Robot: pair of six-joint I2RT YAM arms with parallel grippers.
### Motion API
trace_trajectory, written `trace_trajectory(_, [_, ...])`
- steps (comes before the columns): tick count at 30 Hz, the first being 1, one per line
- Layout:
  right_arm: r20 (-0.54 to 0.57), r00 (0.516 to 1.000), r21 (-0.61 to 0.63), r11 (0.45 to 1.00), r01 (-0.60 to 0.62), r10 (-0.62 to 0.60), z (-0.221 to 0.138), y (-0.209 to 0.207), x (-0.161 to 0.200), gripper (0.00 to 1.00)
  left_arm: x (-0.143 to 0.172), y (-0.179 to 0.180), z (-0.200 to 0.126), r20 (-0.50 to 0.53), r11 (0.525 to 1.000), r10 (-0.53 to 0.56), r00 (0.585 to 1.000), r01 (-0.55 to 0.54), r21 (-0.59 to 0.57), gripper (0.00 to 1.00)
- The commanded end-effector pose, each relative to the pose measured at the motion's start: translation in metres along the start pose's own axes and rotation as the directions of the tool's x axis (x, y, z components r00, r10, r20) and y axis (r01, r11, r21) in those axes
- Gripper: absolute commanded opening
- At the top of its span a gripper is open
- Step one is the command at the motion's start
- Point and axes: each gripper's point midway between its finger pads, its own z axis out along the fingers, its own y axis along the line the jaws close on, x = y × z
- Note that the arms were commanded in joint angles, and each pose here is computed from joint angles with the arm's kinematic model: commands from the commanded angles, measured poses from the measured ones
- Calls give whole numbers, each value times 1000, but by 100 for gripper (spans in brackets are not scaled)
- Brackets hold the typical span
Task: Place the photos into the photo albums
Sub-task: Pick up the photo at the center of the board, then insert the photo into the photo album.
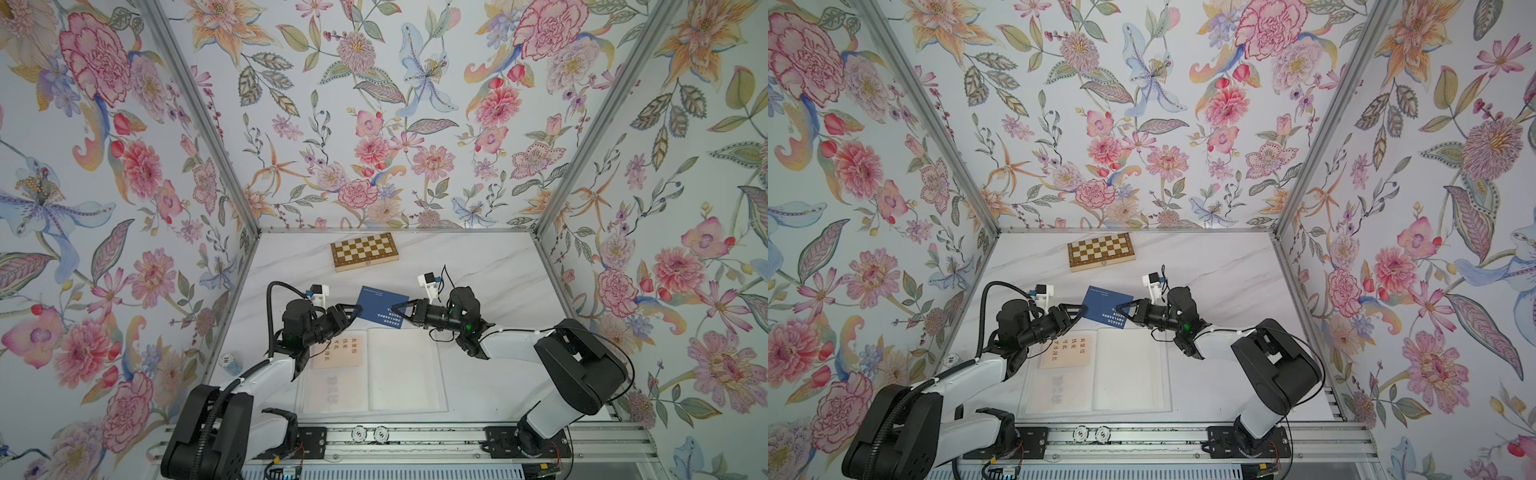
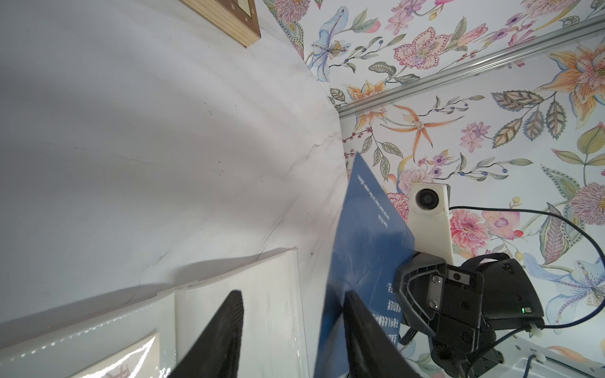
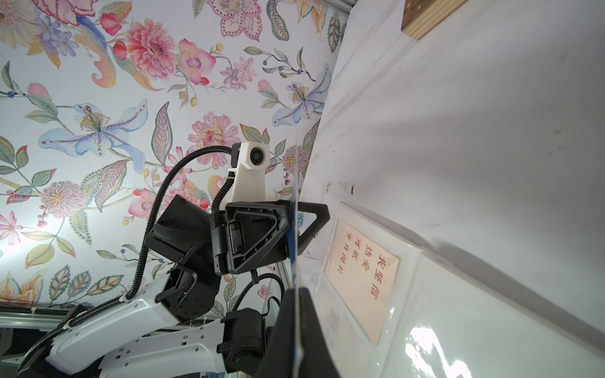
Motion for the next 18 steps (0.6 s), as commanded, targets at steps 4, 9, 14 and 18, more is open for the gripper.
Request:
trace_trajectory(4, [-15, 1000, 143, 990, 11, -9, -22, -21, 6, 0, -5, 17, -14, 3, 991, 54, 999, -54, -124, 49])
trace_trajectory(9, [-47, 999, 213, 977, 13, -3, -34, -21, 16, 0, -2, 30, -29, -26, 962, 112, 993, -115, -247, 47])
trace_trajectory(14, [-106, 994, 292, 956, -7, 39, -39, -28, 29, 0, 3, 45, -42, -63, 923, 139, 988, -153, -352, 46])
trace_trajectory(18, [-191, 979, 319, 948, -6, 71, -37, -27, 57, 0, 7, 54, -48, -93, 896, 154, 984, -179, -406, 46])
